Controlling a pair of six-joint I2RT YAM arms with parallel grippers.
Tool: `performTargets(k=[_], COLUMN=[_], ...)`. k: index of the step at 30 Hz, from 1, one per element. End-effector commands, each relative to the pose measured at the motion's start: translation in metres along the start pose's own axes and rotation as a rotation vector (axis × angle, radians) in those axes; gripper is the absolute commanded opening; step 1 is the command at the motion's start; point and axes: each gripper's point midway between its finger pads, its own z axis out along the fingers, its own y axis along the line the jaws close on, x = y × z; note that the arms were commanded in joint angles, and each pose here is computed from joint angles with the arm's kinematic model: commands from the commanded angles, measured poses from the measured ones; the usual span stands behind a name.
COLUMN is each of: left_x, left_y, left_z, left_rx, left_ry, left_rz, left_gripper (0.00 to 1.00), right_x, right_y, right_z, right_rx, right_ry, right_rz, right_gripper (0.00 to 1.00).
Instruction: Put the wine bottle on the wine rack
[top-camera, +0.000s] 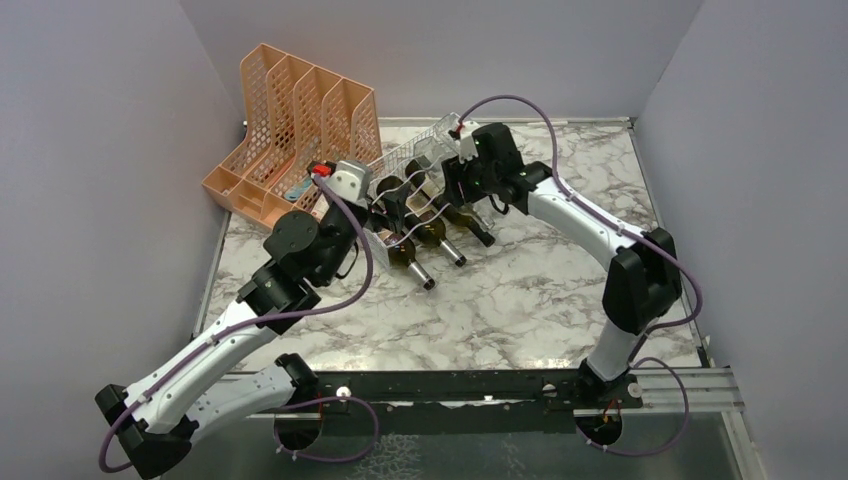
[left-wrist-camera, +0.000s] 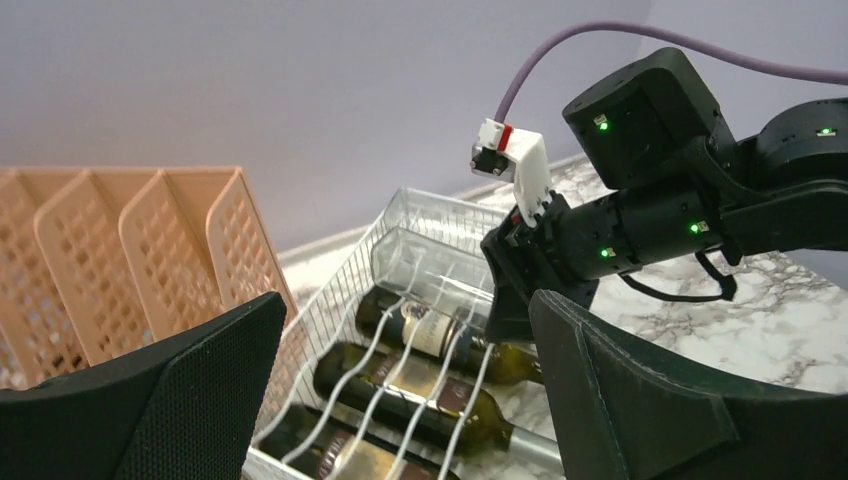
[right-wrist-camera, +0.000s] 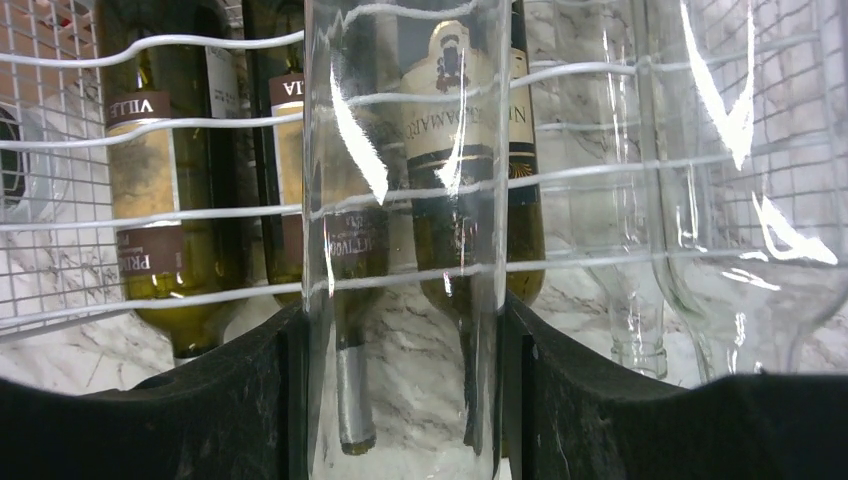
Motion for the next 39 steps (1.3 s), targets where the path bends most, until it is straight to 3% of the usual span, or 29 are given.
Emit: performTargets(k=[1,10,28,39], left_x=[0.024,0.026,0.035,0.028], left_y=[0.014,0.023,0.021,0.025], left_z=[-0.003,-0.009,-0.008,-0.008], left_rx=[-0.149,-0.194,-0.194,-0.205], left_ry=[0.152,0.162,0.197,0.191], left_rz=[-0.171,-0.175,-0.163,-0.152], left_gripper=[0.99,0.99,0.99,0.99], right_x=[-0.043,-0.046,-0.029,-0.033], right_y=[0.002,-0.003,-0.016,-0.021], right_z=[0.007,0.037,0.056,0.052], right_rx=[-0.032,-0.032,0.024,0.049], right_ry=[-0.114,-0.086,-0.018,-0.009], right_rz=[-0.042,-0.089,-0.103,-0.123], right_gripper=[0.01,0.03,0.19,0.63])
